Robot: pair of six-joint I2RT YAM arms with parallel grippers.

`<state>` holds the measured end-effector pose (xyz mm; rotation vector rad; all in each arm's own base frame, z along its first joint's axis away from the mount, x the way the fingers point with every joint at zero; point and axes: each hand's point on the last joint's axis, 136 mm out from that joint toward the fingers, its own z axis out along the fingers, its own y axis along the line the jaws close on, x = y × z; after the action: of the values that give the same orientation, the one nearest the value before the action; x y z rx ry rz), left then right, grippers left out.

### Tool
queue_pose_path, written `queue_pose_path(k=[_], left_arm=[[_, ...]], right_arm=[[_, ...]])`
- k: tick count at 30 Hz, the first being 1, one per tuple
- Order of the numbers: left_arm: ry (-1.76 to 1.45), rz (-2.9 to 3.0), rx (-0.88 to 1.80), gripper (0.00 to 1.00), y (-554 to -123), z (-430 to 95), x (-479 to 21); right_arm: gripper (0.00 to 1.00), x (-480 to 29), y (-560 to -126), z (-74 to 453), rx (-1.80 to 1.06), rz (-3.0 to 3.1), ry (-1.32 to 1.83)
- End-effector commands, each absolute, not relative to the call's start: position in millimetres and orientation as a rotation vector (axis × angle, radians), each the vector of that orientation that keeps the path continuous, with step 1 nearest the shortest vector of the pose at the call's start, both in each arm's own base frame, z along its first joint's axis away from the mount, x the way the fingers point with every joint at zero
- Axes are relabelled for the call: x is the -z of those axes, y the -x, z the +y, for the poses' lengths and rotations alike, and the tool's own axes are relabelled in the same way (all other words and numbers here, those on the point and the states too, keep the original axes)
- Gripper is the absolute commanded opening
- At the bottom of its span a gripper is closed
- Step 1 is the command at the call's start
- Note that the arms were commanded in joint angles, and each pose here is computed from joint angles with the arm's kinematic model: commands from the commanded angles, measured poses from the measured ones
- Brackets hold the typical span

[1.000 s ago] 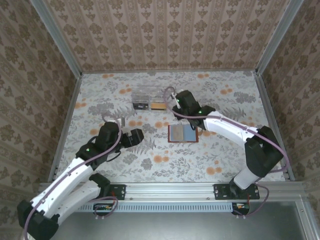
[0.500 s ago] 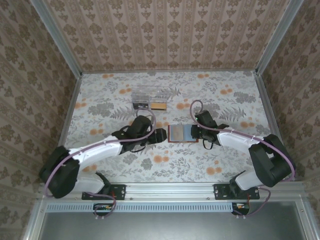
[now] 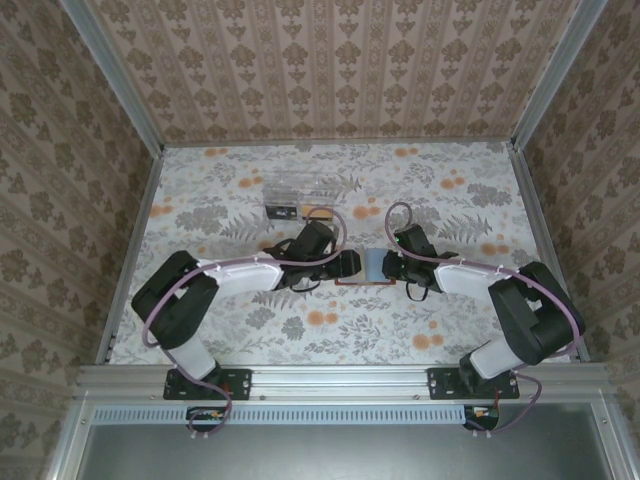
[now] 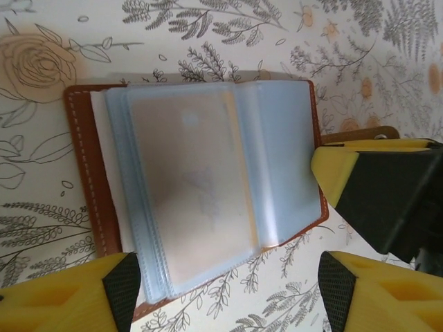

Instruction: Take the credit cards out of the card holder

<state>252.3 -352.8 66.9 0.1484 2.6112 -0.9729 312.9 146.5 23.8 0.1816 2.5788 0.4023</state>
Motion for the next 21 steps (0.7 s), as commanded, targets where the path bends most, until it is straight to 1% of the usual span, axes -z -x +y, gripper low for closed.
queue_pose_path(k=[1, 4, 11, 21], left_arm=[[-0.165, 2.597, 1.050, 0.72, -252.5, -370.2, -72.4], [-0.167, 2.607, 1.057, 0.71, -252.5, -373.2, -67.9], [-0.161, 2.629, 1.058, 0.70, -251.9, -374.9, -59.2], [-0.167, 2.622, 1.111, 0.71, -249.6, -382.7, -59.7]], right_arm=[[0.21, -14.9, -307.6, 149.0, -0.431, 2.605, -0.194], [0.20, -13.3, -306.8, 149.8, -0.434, 2.610, -0.192], [0.20, -13.3, -305.9, 152.0, -0.455, 2.615, -0.195], [0.20, -12.6, -305.1, 153.3, -0.466, 2.619, -0.195]])
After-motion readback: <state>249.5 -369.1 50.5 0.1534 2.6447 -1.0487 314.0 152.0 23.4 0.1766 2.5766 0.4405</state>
